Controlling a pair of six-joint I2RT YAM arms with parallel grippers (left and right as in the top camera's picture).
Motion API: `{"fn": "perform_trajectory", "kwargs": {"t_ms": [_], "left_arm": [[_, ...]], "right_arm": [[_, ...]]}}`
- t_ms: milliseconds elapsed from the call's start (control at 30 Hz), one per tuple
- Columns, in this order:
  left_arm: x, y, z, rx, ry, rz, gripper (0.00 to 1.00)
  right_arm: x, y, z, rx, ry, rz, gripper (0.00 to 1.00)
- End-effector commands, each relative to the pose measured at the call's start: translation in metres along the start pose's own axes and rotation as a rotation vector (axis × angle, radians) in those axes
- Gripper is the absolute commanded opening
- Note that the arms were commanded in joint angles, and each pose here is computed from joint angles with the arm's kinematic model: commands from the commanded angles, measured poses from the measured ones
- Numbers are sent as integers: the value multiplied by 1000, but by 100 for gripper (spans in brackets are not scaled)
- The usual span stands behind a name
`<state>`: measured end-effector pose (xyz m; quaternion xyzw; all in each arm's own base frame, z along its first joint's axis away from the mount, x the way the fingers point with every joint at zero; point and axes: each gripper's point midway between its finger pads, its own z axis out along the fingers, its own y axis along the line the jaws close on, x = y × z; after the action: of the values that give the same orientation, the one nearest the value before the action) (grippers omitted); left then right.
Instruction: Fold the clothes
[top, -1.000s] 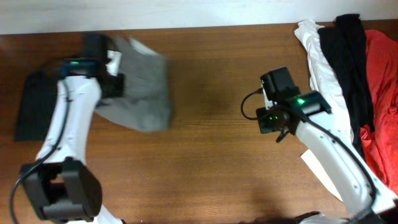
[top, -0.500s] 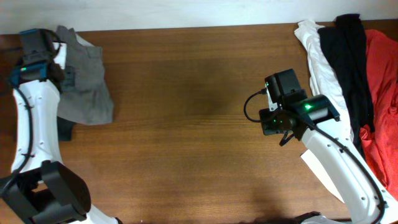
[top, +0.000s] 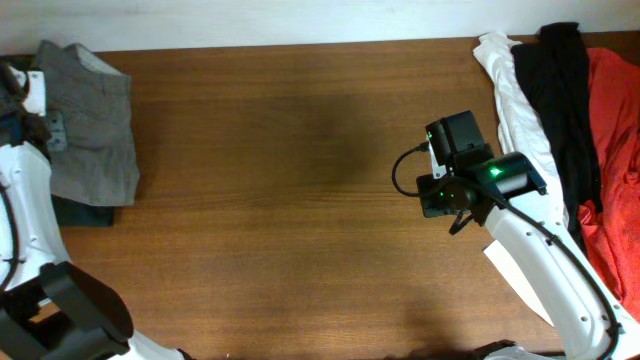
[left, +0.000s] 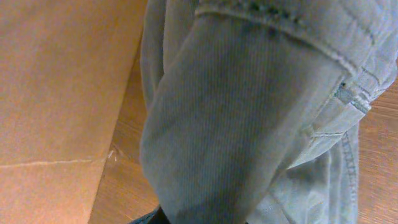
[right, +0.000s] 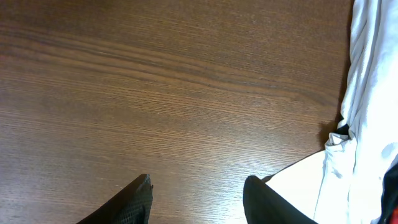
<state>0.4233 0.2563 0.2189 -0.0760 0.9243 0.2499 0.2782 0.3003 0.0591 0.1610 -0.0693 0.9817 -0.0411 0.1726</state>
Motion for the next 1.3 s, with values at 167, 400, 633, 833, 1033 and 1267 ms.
{"fn": "perform_trajectory", "kwargs": {"t_ms": [167,400,633,833,1033,1267], "left_arm": [[4,6,33,60,-4,-33,0],[13,14,54,48,18,-53,0],[41,45,70,-87,109,-238,62],[58,73,64,-258,161,-366,99],[47,50,67,-149,129,-388,99],[7,-20,57,83,41,-310,99]], "right_arm": [[-4,-6,-7,20,-22,20,52],[-3,-6,-7,19,-21,20,52],[-3,-6,-7,19,-22,20,52],[-3,-6,-7,19,-22,20,53],[-4,-6,-7,19,-22,20,54],[-15,-1,-7,-9,-65,27,69]]}}
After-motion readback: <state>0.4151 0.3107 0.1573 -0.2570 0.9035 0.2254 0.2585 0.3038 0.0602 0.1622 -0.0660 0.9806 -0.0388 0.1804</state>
